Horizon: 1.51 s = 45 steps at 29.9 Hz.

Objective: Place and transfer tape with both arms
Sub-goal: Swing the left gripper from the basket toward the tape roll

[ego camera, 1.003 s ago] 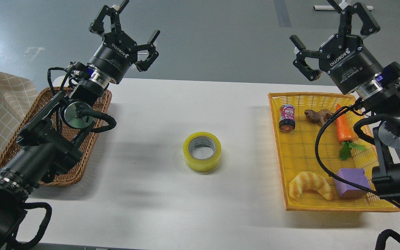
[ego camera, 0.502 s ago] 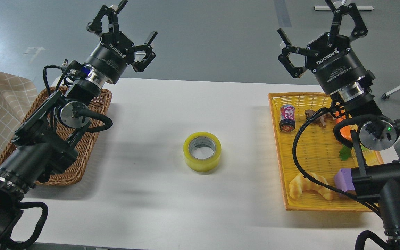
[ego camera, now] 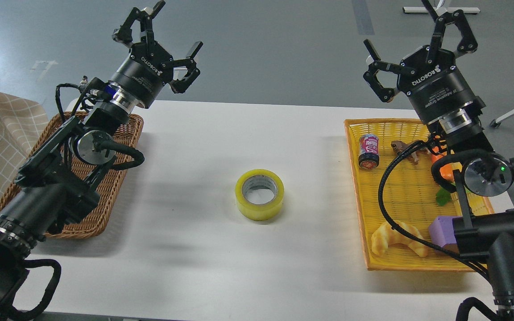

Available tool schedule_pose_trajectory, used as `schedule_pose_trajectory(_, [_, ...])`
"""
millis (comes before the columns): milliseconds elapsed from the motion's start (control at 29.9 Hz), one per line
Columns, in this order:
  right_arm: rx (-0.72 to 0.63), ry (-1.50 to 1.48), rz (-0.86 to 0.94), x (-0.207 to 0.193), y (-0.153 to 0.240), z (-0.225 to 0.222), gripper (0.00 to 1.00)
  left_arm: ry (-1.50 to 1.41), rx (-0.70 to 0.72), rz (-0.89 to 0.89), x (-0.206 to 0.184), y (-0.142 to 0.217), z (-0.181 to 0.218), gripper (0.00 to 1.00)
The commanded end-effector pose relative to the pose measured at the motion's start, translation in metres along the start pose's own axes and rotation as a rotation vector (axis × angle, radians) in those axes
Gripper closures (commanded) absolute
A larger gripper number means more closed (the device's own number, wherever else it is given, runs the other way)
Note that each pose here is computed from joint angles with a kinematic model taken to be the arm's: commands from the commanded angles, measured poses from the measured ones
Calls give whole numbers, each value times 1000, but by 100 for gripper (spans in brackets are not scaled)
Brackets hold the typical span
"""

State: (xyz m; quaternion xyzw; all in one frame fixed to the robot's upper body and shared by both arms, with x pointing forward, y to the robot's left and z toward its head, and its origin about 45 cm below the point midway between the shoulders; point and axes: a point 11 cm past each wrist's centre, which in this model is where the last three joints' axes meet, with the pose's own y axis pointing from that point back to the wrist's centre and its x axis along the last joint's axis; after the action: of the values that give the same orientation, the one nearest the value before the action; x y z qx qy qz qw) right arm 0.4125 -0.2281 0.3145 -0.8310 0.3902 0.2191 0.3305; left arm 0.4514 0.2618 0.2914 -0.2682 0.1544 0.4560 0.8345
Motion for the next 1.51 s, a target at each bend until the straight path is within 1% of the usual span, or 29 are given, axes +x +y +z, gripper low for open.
schedule_pose_trajectory(0, [18,-13,10,3,4,-4,0,-65,23,-12,0,0,2,2])
schedule_pose_trajectory(167, [21,-19,14,4,8,-4,0,-219,69,-81,-13,-8,10,2])
schedule_pose_trajectory(268, [21,-12,20,8,13,-12,0,-388,118,-145,-25,-12,16,2])
schedule_pose_trajectory(334, [33,-1,26,11,17,-23,0,-517,148,-209,-39,-19,19,2])
schedule_pose_trajectory(368, [33,-1,26,11,17,-23,0,-517,148,-209,-39,-19,19,2])
schedule_pose_trajectory(468, [40,6,39,16,23,-30,0,-656,185,-273,-53,-20,19,2])
schedule_pose_trajectory(535, [46,0,51,20,29,-33,0,-819,262,-342,-62,-17,9,2])
schedule_pose_trajectory(569, [46,0,51,20,29,-33,0,-819,262,-342,-62,-17,9,2])
schedule_pose_trajectory(636, [44,0,65,24,35,-34,0,-990,348,-413,-66,-12,-4,2])
schedule_pose_trajectory(702, [43,4,81,28,40,-35,0,-1080,375,-455,-71,-9,-7,2])
schedule_pose_trajectory(836, [42,10,110,36,51,-38,0,-1155,382,-499,-81,-6,-5,2])
schedule_pose_trajectory(970, [49,26,133,41,60,-46,0,-1268,474,-610,-89,3,-24,2])
schedule_pose_trajectory(1003, [55,15,143,44,64,-46,0,-1330,509,-666,-94,5,-34,2])
schedule_pose_trajectory(1104, [63,10,159,49,73,-51,0,-1451,580,-744,-93,12,-51,2])
schedule_pose_trajectory(1171, [71,9,171,52,78,-53,0,-1514,618,-763,-89,15,-59,2])
schedule_pose_trajectory(1238, [80,8,179,53,81,-55,0,-1557,652,-773,-86,17,-65,2])
schedule_pose_trajectory(1371, [98,6,211,60,93,-58,0,-1713,800,-748,-68,26,-82,2])
schedule_pose_trajectory(1472, [100,3,224,63,98,-57,0,-1737,836,-748,-68,27,-93,2])
